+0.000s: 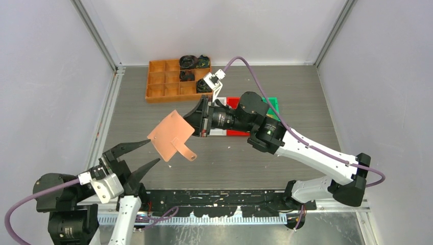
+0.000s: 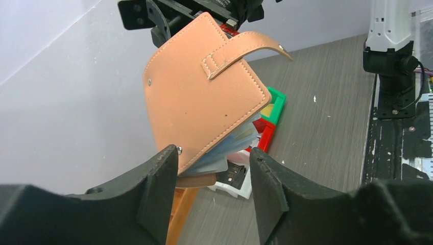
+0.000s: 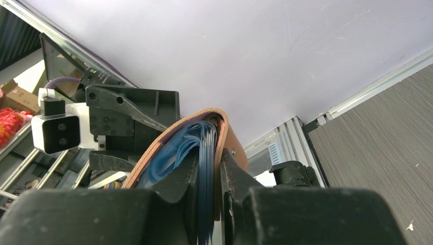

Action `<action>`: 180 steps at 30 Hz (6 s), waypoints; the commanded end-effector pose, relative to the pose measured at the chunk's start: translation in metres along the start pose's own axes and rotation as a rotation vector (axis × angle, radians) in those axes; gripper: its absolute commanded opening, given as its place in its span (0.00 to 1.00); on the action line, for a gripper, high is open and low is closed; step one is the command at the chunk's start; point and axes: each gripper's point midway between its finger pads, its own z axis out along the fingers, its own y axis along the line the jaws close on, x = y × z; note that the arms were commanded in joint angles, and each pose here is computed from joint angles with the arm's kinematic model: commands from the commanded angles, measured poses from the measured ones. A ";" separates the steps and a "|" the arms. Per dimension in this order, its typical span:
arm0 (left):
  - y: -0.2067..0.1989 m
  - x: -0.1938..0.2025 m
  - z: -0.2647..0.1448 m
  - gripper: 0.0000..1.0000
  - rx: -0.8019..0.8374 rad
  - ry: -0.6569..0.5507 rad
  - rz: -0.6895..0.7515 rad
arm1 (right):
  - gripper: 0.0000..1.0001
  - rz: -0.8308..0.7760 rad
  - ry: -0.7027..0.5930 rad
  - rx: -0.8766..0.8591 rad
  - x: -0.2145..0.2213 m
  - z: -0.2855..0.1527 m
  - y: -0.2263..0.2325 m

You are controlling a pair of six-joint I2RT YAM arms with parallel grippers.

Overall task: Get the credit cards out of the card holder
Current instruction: Open the card holder at the center of the board.

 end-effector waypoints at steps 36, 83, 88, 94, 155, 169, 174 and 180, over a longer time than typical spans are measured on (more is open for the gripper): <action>0.076 0.006 0.008 0.18 -0.395 -0.169 -0.492 | 0.21 0.003 -0.026 -0.163 0.001 0.015 0.043; 0.033 0.006 0.036 0.00 0.060 0.004 -1.438 | 0.63 -0.691 -0.121 -0.070 -0.039 -0.021 0.045; 0.024 0.010 0.034 0.00 0.091 0.021 -1.440 | 0.42 -0.609 -0.154 -0.093 -0.044 -0.019 0.055; 0.014 0.010 0.030 0.19 0.098 0.018 -1.327 | 0.20 -0.486 -0.139 -0.126 -0.036 -0.013 0.056; 0.074 -0.010 0.038 0.00 -0.162 -0.136 -1.252 | 0.22 -0.197 -0.183 -0.052 0.002 -0.041 0.009; 0.071 -0.014 0.037 0.00 -0.140 -0.138 -1.240 | 0.47 -0.100 -0.283 0.001 -0.018 -0.025 -0.004; 0.069 -0.011 0.037 0.00 -0.137 -0.134 -1.228 | 0.71 -0.091 -0.281 -0.105 -0.015 -0.032 0.017; 0.068 -0.008 0.037 0.00 -0.138 -0.133 -1.230 | 0.83 -0.066 -0.329 -0.085 -0.027 -0.036 0.018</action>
